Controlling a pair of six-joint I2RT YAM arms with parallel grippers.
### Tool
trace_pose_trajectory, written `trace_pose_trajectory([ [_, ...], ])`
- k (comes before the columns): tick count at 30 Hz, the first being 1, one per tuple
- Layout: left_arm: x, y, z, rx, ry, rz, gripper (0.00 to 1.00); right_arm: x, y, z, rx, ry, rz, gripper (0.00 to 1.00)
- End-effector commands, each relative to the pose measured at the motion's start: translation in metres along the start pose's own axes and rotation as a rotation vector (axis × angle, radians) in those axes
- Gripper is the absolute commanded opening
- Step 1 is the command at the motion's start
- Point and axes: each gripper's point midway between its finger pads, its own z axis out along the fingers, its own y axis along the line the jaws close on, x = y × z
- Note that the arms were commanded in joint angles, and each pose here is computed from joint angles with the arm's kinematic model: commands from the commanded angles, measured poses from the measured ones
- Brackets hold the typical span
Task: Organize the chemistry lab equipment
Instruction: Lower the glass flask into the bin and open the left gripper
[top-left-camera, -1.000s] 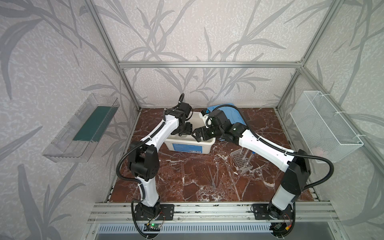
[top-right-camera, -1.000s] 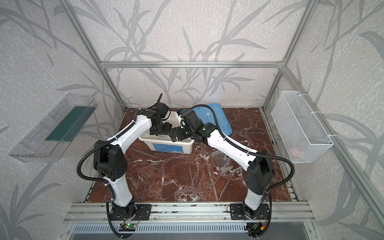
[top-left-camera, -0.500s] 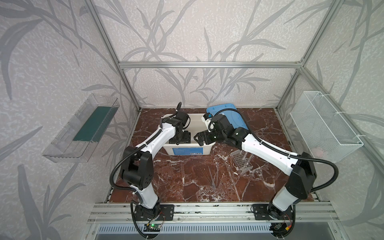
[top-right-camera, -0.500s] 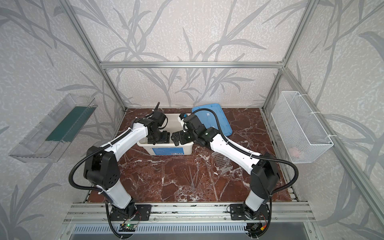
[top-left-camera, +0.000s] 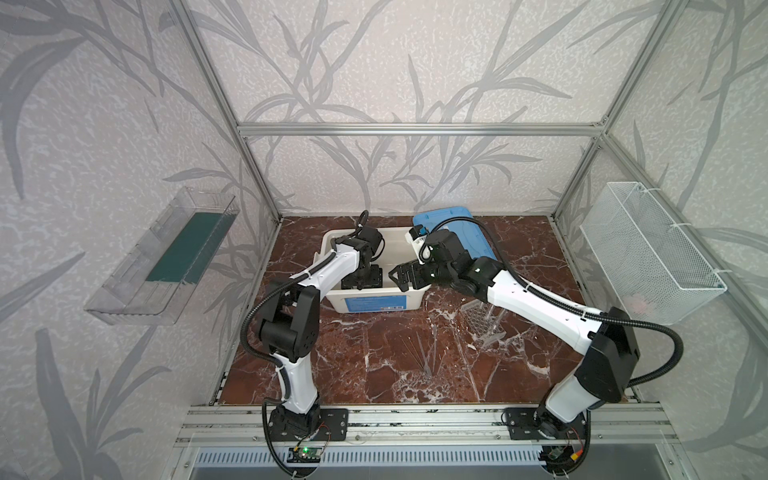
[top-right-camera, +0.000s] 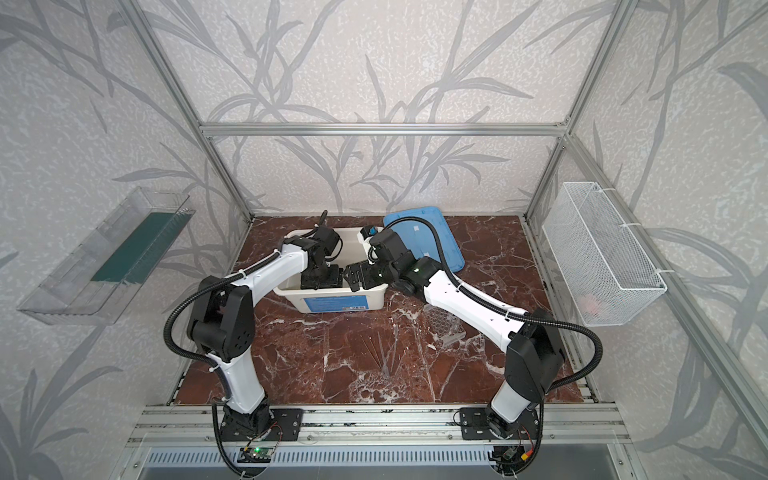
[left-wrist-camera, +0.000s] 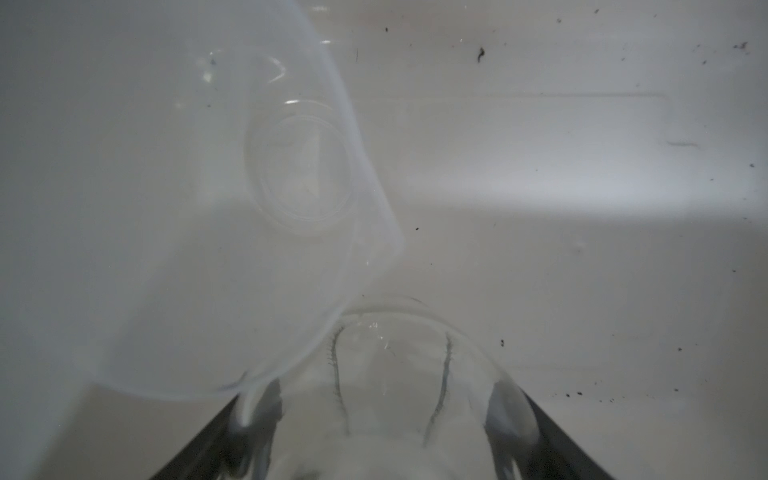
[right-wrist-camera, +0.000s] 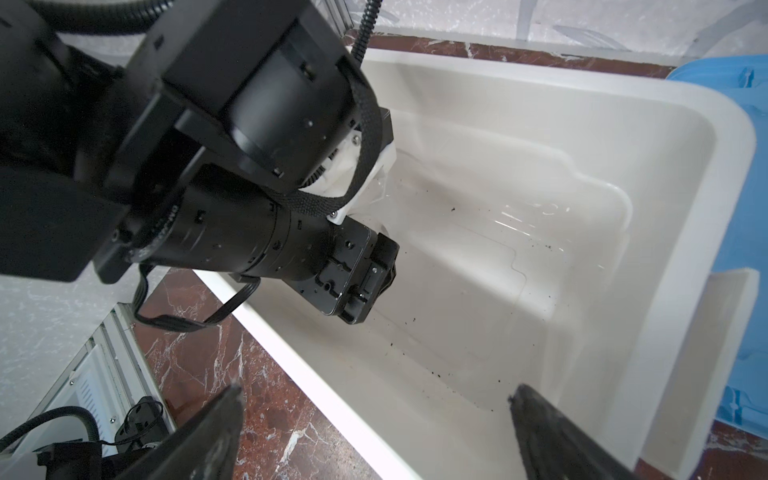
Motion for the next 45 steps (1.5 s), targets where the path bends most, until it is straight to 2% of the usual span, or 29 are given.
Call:
trace_pose_trajectory([
  [1, -0.02, 0.003, -0.009, -0.025, -0.062, -0.006, 0.41, -0.011, 0.003, -0.013, -0.006, -0.046, -0.002, 0.98],
  [13, -0.022, 0.006, 0.012, -0.027, -0.068, -0.014, 0.43, -0.005, 0.003, -0.002, -0.022, -0.019, 0.012, 0.98],
  [23, -0.017, 0.005, 0.036, -0.042, -0.019, -0.025, 0.47, -0.002, 0.001, 0.002, -0.017, -0.011, 0.015, 0.98],
  [28, -0.013, 0.006, 0.047, -0.06, -0.001, -0.021, 0.51, -0.002, 0.001, 0.004, -0.019, -0.009, 0.015, 0.98],
  [32, -0.017, 0.008, 0.04, -0.06, -0.022, -0.029, 0.56, -0.003, 0.002, 0.004, -0.021, -0.01, 0.016, 0.98],
  [35, -0.022, 0.009, 0.035, -0.072, -0.029, -0.025, 0.65, -0.002, 0.002, 0.004, -0.019, -0.009, 0.016, 0.98],
  [38, -0.027, 0.006, 0.025, -0.05, -0.046, -0.031, 0.79, -0.002, 0.002, 0.002, -0.019, -0.007, 0.012, 0.98],
  [40, -0.031, 0.006, 0.017, -0.045, -0.064, -0.037, 0.83, -0.003, 0.001, 0.0, -0.014, -0.01, 0.009, 0.98],
  [43, -0.037, 0.008, 0.002, -0.049, -0.091, -0.044, 0.98, -0.005, 0.002, -0.003, -0.013, -0.02, 0.005, 0.98],
  [45, -0.039, 0.008, -0.009, -0.044, -0.111, -0.046, 0.99, -0.006, 0.003, -0.006, -0.015, -0.022, 0.005, 0.98],
])
